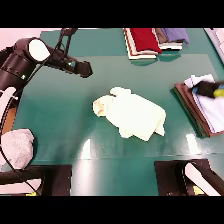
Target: Fold the shirts.
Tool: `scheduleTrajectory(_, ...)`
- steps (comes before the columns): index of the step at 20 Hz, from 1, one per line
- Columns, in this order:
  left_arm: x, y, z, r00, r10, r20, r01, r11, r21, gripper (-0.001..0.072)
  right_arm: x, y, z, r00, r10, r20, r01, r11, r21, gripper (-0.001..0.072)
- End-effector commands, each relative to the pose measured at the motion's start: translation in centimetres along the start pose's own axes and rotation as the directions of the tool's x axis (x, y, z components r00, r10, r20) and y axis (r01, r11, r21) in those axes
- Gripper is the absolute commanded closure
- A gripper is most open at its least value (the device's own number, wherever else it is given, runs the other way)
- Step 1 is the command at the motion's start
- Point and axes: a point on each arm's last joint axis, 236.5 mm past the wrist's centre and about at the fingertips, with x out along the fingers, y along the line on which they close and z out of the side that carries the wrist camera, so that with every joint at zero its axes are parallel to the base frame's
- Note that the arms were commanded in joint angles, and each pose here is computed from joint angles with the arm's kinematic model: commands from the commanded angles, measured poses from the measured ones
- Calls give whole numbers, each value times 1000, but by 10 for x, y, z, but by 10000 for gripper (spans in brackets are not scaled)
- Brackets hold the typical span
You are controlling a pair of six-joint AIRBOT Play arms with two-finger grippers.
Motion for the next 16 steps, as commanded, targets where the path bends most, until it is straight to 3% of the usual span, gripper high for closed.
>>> scheduleTrajectory(1,17,33,-21,998,12,-70,-18,996,-90,154,65,-39,-91,968,50,-247,2,979,206,280)
scheduleTrajectory(11,39,43,-42,990,-1,-140,-16,993,-118,154,151,-19,-127,922,61,-383,-6,990,143,300)
scheduleTrajectory(13,43,51,-49,987,-2,-163,-22,989,-143,154,152,-20,-122,931,46,-363,-2,993,122,615)
scheduleTrajectory(14,47,55,-57,981,-9,-191,-22,987,-161,154,149,-19,-115,939,39,-341,-4,995,103,691)
scheduleTrajectory(16,60,54,-78,966,-51,-253,-2,979,-202,154,139,-14,-98,959,29,-284,-10,998,69,691)
